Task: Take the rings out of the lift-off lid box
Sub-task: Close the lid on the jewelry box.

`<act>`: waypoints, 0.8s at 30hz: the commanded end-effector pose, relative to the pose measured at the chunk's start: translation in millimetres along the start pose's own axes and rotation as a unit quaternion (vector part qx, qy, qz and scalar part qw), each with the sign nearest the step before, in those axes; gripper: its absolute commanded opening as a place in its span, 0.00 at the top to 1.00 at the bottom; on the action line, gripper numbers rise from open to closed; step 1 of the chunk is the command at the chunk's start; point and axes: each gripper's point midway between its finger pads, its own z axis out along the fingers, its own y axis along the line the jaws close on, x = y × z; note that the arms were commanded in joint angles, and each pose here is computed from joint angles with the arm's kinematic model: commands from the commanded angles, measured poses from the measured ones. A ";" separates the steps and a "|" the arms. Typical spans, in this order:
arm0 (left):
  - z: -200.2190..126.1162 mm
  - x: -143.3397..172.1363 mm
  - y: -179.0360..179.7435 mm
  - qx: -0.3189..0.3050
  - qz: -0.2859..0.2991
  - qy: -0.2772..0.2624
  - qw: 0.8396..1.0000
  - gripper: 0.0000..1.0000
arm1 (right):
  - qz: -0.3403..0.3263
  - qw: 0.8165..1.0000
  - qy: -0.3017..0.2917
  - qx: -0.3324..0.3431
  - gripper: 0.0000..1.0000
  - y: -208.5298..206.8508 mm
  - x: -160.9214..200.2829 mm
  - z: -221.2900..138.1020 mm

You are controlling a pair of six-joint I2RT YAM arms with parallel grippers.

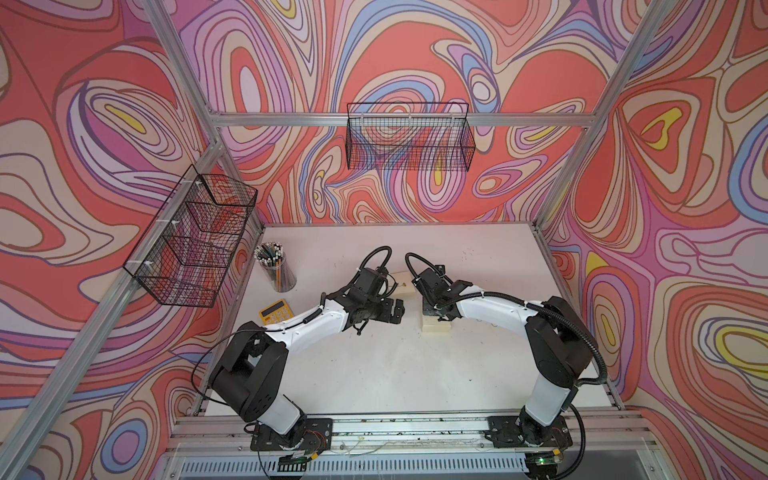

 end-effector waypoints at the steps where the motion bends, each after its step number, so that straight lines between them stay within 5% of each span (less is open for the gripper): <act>1: 4.3 2.9 3.7 -0.003 -0.009 0.009 1.000 0.00 | 0.014 1.000 0.017 0.006 0.74 -5.1 13.0 7.1; 11: 4.9 0.2 4.9 -0.008 -0.007 0.007 1.000 0.00 | 0.041 0.998 -0.001 -0.047 0.74 -2.8 15.4 -18.7; 24: 4.8 -1.1 5.8 -0.012 -0.005 0.007 1.000 0.00 | 0.054 0.996 0.064 -0.043 0.74 -0.2 68.3 13.4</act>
